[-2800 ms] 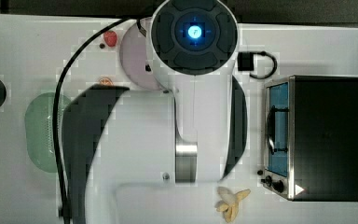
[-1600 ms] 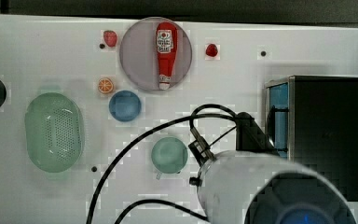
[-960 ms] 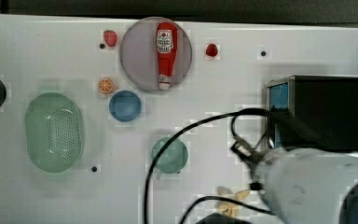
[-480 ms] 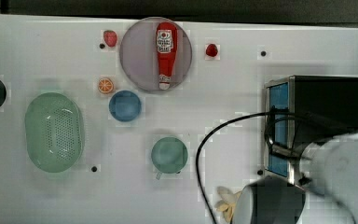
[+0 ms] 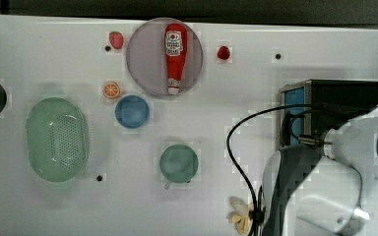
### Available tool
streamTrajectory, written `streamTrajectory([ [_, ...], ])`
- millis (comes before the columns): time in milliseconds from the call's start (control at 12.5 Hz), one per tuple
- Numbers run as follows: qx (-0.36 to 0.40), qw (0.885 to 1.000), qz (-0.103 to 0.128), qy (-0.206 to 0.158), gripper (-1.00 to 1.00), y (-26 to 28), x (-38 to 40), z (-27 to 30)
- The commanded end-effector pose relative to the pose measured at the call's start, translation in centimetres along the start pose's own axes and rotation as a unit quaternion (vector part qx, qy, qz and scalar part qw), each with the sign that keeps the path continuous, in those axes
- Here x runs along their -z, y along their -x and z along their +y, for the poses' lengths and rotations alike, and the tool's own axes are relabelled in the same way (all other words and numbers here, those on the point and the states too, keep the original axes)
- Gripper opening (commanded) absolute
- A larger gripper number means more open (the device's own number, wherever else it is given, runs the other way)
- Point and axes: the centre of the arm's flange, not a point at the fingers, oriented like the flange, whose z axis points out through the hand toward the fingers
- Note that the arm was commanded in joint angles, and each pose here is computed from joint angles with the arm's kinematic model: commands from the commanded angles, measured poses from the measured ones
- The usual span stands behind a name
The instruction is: Flap open oven.
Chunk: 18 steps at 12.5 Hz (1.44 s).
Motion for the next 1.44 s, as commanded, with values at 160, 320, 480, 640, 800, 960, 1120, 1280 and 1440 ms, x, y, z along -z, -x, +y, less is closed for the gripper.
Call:
streamTrajectory([
  [160,0.051,0.999,-0.001,0.006,-0.65,-1.1,-3.0,-1.4],
  [320,0.057,0.998,-0.011,0.008,-0.65,-1.2,-6.0,-2.2],
  [480,0.062,0.998,0.001,0.016,-0.65,-1.5,-8.4,-2.6],
  [640,0.065,0.998,0.011,0.021,-0.65,-1.6,-9.8,-2.9],
  [800,0.065,0.998,0.001,0.019,-0.65,-1.2,-11.0,-3.2],
  [960,0.056,0.998,-0.004,0.019,-0.65,-1.2,-11.5,-3.5],
  [1120,0.062,0.998,-0.006,0.025,-0.65,-1.4,-11.5,-4.6],
  [1280,0.072,0.997,-0.010,0.041,-0.65,-1.6,-11.6,-6.6],
  [1440,0.071,0.995,-0.015,0.069,-0.65,-1.7,-11.9,-9.3],
])
